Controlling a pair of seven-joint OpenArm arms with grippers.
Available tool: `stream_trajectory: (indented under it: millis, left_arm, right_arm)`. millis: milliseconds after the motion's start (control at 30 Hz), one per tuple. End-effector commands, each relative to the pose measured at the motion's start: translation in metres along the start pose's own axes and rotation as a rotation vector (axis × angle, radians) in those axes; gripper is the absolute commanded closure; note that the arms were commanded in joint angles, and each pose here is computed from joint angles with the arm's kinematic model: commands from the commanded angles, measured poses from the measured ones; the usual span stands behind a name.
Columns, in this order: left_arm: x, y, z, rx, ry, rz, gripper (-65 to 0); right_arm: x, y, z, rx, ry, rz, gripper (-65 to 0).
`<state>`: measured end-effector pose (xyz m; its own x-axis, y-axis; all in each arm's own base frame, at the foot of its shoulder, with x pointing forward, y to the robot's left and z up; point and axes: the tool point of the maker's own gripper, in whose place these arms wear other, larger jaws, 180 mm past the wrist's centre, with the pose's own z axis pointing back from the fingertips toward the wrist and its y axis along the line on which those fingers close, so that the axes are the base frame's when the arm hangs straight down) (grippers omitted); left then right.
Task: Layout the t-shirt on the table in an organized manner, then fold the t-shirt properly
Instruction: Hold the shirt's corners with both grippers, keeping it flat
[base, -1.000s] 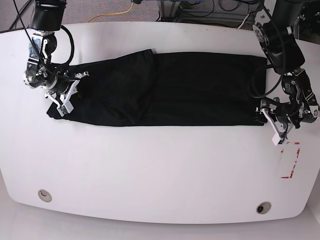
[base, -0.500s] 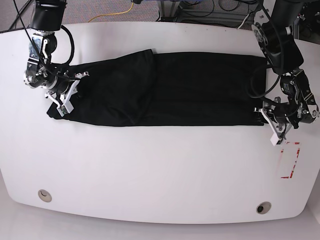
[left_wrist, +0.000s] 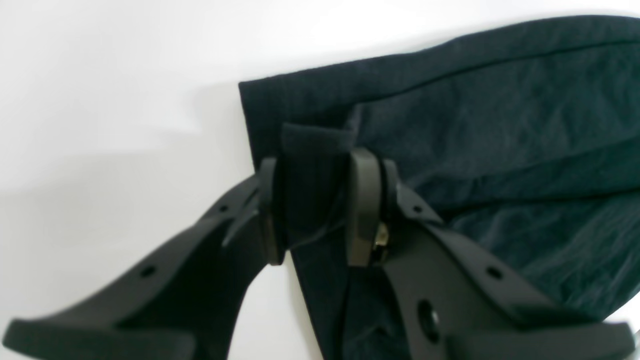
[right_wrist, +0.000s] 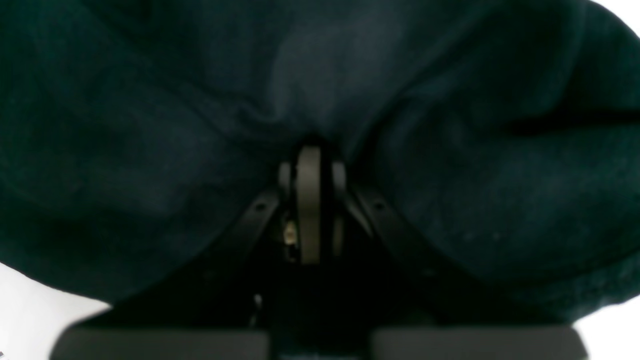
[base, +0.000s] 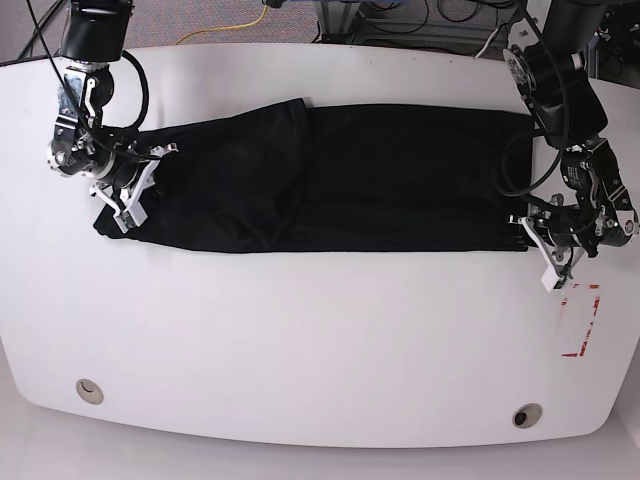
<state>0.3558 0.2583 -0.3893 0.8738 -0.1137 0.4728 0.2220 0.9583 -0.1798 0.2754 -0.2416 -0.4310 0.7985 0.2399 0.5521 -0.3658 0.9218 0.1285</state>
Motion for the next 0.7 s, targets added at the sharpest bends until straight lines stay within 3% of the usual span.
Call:
stream_trajectory:
  millis: [0, 300, 667]
  left_arm:
    - [0.016, 0.007, 0.012, 0.021, -0.036, -0.017, -12.9]
    - [-0.002, 0.013, 0.018, 0.053, 0.020, -0.030, -3.8]
    - [-0.008, 0.028, 0.052, 0.159, 0.002, -0.065, -3.5]
  right_arm:
    - [-0.023, -0.006, 0.001, -0.032, 0.115, 0.020, -2.9]
    - [-0.023, -0.007, 0.001, -0.034, 0.114, 0.018, -2.9]
    - [-0.023, -0.006, 0.001, -0.032, 0.113, 0.018, -2.9]
